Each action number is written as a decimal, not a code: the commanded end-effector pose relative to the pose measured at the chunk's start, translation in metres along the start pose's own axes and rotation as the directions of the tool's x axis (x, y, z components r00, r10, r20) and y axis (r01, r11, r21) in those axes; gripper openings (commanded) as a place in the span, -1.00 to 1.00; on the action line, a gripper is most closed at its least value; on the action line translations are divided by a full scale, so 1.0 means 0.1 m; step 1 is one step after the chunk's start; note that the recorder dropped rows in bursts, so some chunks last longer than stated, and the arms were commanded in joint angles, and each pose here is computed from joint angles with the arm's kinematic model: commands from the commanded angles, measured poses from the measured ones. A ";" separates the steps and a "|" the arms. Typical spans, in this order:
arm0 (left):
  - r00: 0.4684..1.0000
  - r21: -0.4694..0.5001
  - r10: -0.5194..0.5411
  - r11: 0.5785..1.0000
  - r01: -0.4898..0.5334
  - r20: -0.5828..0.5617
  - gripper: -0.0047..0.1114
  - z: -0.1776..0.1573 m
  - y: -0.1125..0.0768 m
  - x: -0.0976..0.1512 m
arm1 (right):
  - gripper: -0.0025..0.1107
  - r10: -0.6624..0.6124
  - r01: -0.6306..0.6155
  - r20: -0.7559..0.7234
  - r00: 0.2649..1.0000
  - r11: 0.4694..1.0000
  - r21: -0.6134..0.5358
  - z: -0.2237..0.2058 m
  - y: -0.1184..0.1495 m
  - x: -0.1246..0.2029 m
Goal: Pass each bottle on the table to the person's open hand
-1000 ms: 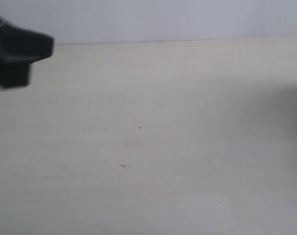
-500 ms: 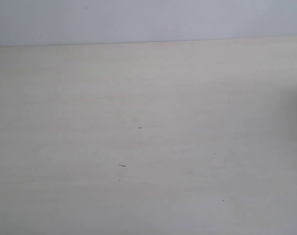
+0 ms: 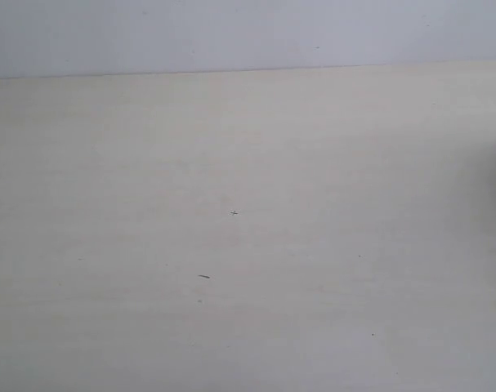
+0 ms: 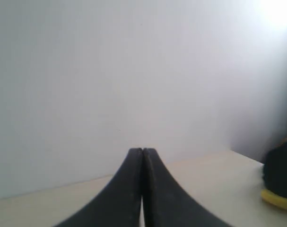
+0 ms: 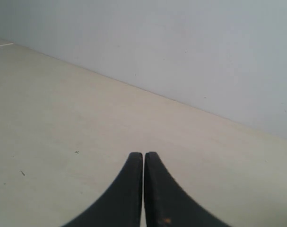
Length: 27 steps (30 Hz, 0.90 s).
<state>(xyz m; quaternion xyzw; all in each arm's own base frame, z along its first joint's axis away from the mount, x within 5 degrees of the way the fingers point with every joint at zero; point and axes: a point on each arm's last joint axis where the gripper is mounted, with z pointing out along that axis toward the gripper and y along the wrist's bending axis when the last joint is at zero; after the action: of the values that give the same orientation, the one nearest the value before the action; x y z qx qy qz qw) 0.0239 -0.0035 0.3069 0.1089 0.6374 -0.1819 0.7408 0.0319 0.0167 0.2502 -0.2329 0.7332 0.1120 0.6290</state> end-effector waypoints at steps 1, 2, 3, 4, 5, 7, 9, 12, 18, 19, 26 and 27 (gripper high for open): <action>0.996 -0.074 0.086 0.994 -0.084 0.022 -0.90 0.10 0.02 0.31 | -0.92 0.002 -0.002 0.011 1.000 1.000 -0.002 0.01 0.00 0.00; 0.995 -0.095 0.095 0.991 -0.094 0.005 -0.90 0.11 0.03 0.37 | -0.92 0.002 -0.002 0.011 1.000 1.000 -0.002 0.01 0.00 0.00; 0.995 -0.126 0.098 0.987 -0.100 -0.020 -0.90 0.12 0.05 0.45 | -0.92 0.002 -0.002 0.011 1.000 1.000 -0.002 0.01 0.00 0.00; 0.995 -0.151 0.096 0.983 -0.101 -0.034 -0.90 0.12 0.07 0.50 | -0.92 0.002 -0.002 0.011 1.000 1.000 -0.002 0.01 0.00 0.00; 0.995 -0.170 0.089 0.981 -0.096 -0.046 -0.90 0.13 0.08 0.54 | -0.92 0.002 -0.002 0.011 1.000 1.000 -0.002 0.01 0.00 0.00; 0.996 -0.216 0.063 0.973 -0.075 -0.064 -0.90 0.13 0.11 0.62 | -0.92 0.002 -0.002 0.011 1.000 1.000 -0.002 0.01 0.00 0.00; 0.995 -0.255 0.063 0.963 -0.083 -0.083 -0.90 0.13 0.13 0.69 | -0.92 0.002 -0.002 0.011 1.000 1.000 -0.002 0.01 0.00 0.00; 0.995 -0.309 0.037 0.949 -0.062 -0.088 -0.90 0.13 0.17 0.78 | -0.92 0.000 0.000 0.011 1.000 1.000 -0.002 0.01 0.00 0.00; 0.998 -0.380 0.018 0.924 -0.039 -0.058 -0.90 0.13 0.22 0.97 | -0.92 0.000 0.000 0.011 1.000 1.000 -0.002 0.01 0.00 0.00; 0.999 -0.387 0.023 0.921 -0.037 -0.040 -0.90 0.13 0.22 0.95 | -0.92 0.000 0.000 0.011 1.000 1.000 -0.002 0.01 0.00 0.00; 0.996 -0.417 -0.085 0.906 0.069 -0.020 -0.90 0.12 0.24 0.97 | -0.92 0.000 0.000 0.011 1.000 1.000 -0.002 0.01 0.00 0.00; 0.997 -0.411 -0.082 0.909 0.071 -0.010 -0.90 0.12 0.24 0.96 | -0.92 0.000 0.000 0.011 1.000 1.000 -0.002 0.01 0.00 0.00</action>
<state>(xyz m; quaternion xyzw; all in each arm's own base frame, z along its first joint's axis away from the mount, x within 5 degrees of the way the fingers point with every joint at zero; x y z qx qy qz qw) 0.0566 0.0014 0.2105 -0.0661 0.6862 -0.0584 0.7221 0.0319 0.0167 0.2502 -0.2329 0.7332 0.1120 0.6290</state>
